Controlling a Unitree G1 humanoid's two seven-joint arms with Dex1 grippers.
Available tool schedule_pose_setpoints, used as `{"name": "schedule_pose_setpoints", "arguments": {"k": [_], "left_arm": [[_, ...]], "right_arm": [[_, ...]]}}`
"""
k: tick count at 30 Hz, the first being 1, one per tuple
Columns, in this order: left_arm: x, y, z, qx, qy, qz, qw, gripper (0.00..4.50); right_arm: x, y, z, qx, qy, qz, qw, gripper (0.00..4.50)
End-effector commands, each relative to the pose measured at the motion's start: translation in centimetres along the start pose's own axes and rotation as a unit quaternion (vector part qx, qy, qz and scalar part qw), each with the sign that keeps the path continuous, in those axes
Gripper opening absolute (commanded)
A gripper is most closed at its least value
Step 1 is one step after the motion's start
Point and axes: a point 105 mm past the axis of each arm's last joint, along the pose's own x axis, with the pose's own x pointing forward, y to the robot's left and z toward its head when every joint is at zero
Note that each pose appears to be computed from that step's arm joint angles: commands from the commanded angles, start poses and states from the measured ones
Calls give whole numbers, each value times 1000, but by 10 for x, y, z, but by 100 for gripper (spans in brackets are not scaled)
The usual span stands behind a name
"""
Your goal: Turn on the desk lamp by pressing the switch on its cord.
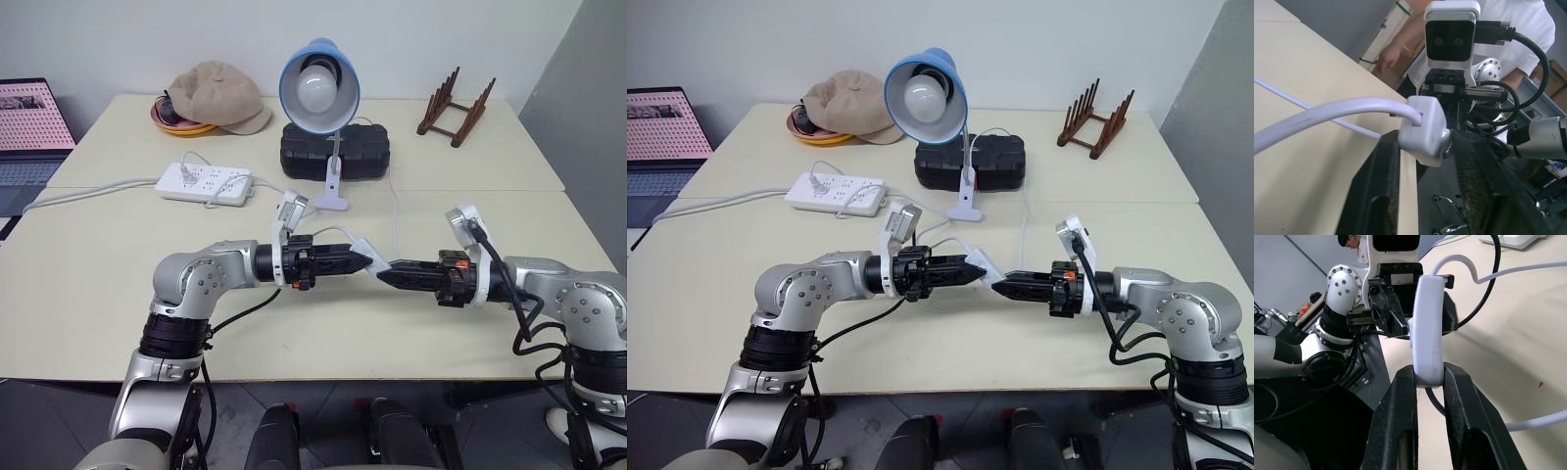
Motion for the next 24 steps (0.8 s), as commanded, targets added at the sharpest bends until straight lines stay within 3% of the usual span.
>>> {"name": "schedule_pose_setpoints", "arguments": {"k": [1, 11, 15, 17, 24], "left_arm": [[2, -6, 7, 15, -5, -10, 1000, 75], [0, -12, 6, -4, -8, -25, 1000, 60], [-4, 2, -3, 9, 7, 19, 1000, 59], [-10, 7, -6, 14, 10, 33, 999, 129], [-38, 13, -3, 44, 8, 92, 995, 263]], "right_arm": [[4, 10, 9, -25, -3, 22, 999, 36], [3, 8, 7, -29, 1, 16, 999, 36], [4, 4, 9, -43, -2, 5, 999, 36], [4, 0, 13, -48, -5, 0, 999, 36], [9, -19, 26, -67, -10, -17, 998, 36]]}}
